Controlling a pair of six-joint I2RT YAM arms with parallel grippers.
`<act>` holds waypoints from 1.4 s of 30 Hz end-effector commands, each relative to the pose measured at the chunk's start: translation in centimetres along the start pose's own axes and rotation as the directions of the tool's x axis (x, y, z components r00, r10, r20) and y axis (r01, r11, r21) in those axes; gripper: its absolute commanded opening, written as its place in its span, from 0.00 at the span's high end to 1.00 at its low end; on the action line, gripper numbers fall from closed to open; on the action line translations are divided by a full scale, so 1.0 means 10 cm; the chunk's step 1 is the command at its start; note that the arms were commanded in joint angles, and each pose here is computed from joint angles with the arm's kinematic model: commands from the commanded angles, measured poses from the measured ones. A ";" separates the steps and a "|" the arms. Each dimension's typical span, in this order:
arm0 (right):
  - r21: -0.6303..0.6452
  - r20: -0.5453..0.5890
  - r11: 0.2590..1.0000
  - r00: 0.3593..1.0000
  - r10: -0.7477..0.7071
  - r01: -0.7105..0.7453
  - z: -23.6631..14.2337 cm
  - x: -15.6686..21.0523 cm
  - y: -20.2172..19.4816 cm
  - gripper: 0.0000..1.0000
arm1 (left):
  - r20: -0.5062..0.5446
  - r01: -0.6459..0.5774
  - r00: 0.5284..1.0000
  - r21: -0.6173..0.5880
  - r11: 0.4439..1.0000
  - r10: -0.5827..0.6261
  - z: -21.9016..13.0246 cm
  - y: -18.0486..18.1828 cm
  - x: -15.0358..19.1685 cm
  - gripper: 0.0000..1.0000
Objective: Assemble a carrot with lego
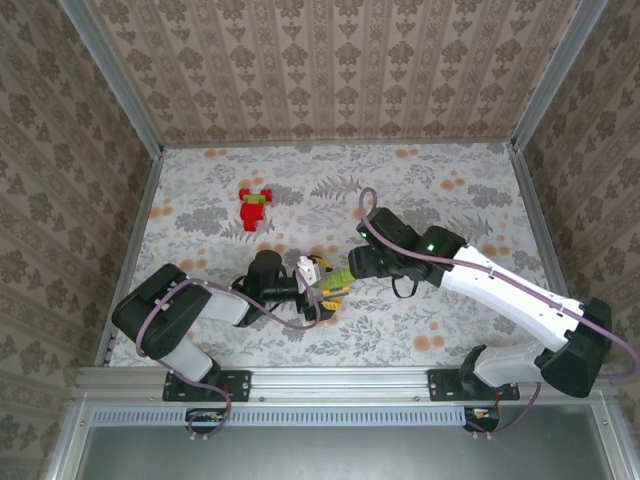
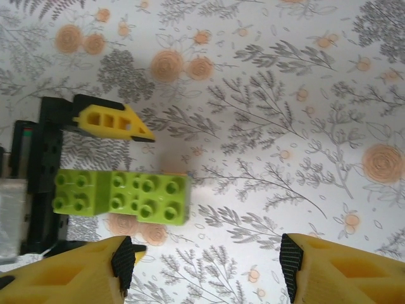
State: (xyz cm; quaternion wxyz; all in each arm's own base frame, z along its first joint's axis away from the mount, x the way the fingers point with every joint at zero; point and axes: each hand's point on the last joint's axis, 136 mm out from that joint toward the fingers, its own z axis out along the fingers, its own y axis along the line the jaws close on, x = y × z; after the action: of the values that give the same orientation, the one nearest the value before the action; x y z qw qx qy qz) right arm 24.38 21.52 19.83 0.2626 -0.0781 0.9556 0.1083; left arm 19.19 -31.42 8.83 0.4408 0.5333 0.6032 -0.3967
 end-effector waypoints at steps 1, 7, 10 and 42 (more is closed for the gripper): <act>0.052 -0.027 0.999 1.000 -0.004 0.005 0.03 0.14 -0.18 0.36 | 0.037 -0.016 0.999 0.033 0.999 0.015 -0.02 -0.05 -0.09 0.08; 0.057 -0.035 0.998 0.999 -0.008 0.010 0.05 0.18 -0.21 0.40 | 0.073 -0.012 0.997 0.062 0.998 0.007 0.01 -0.04 -0.14 0.37; 0.056 -0.037 0.998 0.999 -0.009 0.011 0.06 0.19 -0.21 0.41 | 0.078 -0.005 0.997 0.076 0.997 -0.001 0.02 -0.05 -0.14 0.44; 0.072 0.022 0.997 1.000 -0.015 0.013 0.11 -0.20 -0.46 0.44 | -0.156 0.337 0.907 -0.287 0.897 -0.391 -0.43 0.60 -0.49 0.66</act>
State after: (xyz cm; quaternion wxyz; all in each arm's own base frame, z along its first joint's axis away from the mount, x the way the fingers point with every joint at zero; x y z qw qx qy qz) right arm 26.73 17.02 18.51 0.2676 -0.0505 0.9596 0.0704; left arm 24.03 -30.04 16.66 0.4276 0.4422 0.6973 -0.3680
